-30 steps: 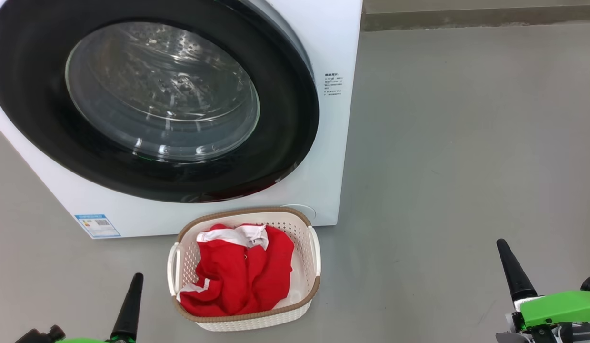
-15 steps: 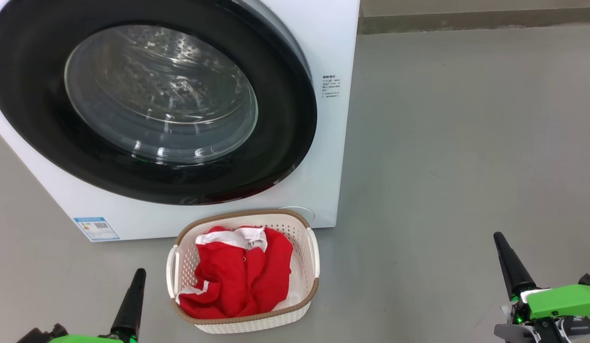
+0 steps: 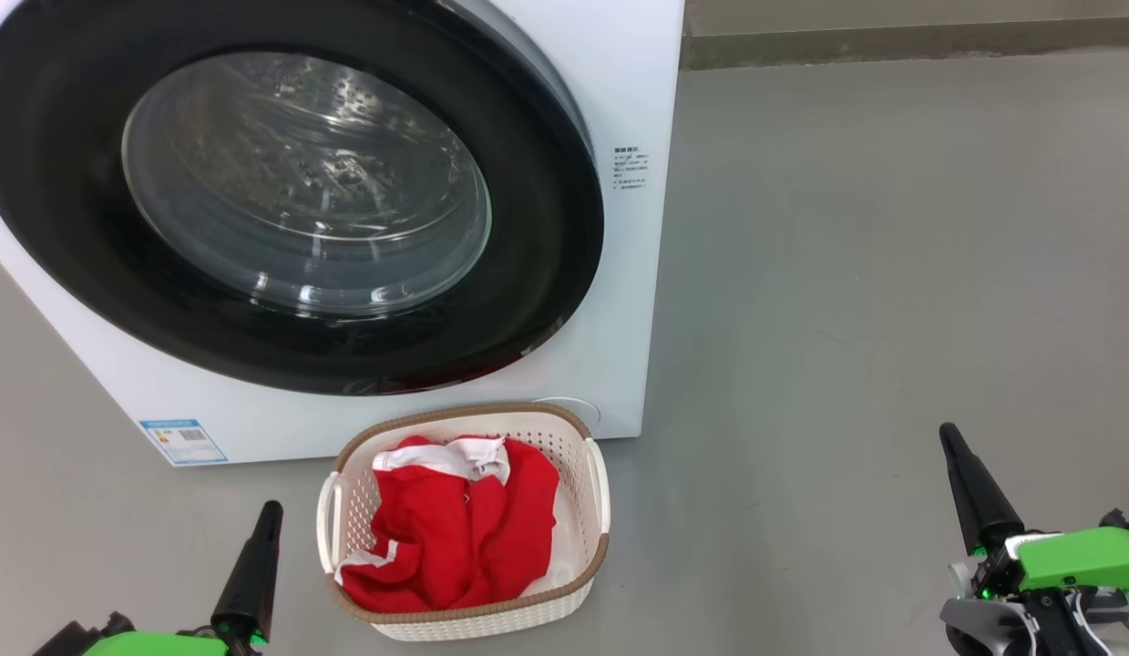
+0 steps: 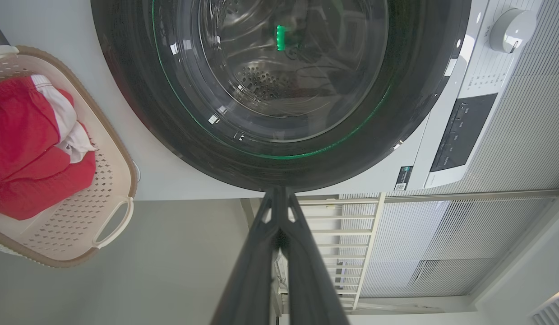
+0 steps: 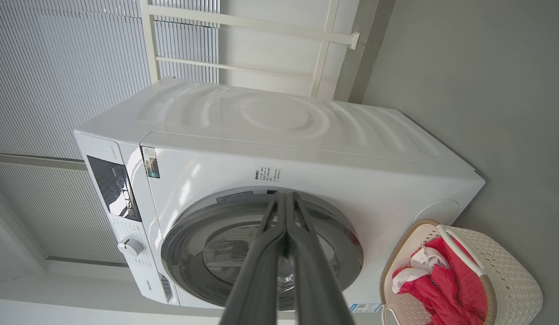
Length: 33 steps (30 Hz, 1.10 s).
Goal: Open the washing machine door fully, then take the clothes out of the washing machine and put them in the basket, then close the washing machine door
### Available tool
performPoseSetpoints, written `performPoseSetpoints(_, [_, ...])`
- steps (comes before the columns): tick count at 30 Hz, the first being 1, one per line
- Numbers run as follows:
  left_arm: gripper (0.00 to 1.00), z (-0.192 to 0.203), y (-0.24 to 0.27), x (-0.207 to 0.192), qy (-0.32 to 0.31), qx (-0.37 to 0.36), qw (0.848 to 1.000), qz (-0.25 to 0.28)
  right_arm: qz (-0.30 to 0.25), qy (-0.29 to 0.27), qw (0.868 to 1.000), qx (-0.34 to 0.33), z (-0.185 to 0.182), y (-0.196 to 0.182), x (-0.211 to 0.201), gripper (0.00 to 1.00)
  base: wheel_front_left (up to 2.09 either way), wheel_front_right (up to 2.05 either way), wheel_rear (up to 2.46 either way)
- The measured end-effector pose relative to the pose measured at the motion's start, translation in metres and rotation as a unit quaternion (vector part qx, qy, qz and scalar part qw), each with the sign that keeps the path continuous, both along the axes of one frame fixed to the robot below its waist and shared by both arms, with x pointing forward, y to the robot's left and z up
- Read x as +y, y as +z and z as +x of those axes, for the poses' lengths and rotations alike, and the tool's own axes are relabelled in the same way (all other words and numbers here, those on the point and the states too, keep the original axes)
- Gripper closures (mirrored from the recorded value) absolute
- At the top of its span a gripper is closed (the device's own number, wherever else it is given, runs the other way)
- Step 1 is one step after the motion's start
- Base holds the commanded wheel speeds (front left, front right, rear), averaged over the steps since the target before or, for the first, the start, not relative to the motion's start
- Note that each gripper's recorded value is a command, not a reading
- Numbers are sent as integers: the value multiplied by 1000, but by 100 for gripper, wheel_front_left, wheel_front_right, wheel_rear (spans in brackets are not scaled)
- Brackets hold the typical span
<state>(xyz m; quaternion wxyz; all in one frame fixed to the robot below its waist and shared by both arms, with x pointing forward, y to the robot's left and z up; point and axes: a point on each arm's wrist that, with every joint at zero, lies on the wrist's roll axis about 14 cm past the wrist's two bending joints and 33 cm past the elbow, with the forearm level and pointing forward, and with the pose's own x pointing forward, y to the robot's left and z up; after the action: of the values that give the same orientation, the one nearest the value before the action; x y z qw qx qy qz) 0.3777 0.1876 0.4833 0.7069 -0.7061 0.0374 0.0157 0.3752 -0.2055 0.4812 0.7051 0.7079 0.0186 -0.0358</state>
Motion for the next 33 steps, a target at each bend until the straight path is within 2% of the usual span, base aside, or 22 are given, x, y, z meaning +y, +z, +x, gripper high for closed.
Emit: performPoseSetpoints(33, [100, 0, 0, 0, 1, 0, 1000, 0, 1, 0, 1000, -2, 1, 1, 1, 100, 0, 0, 0])
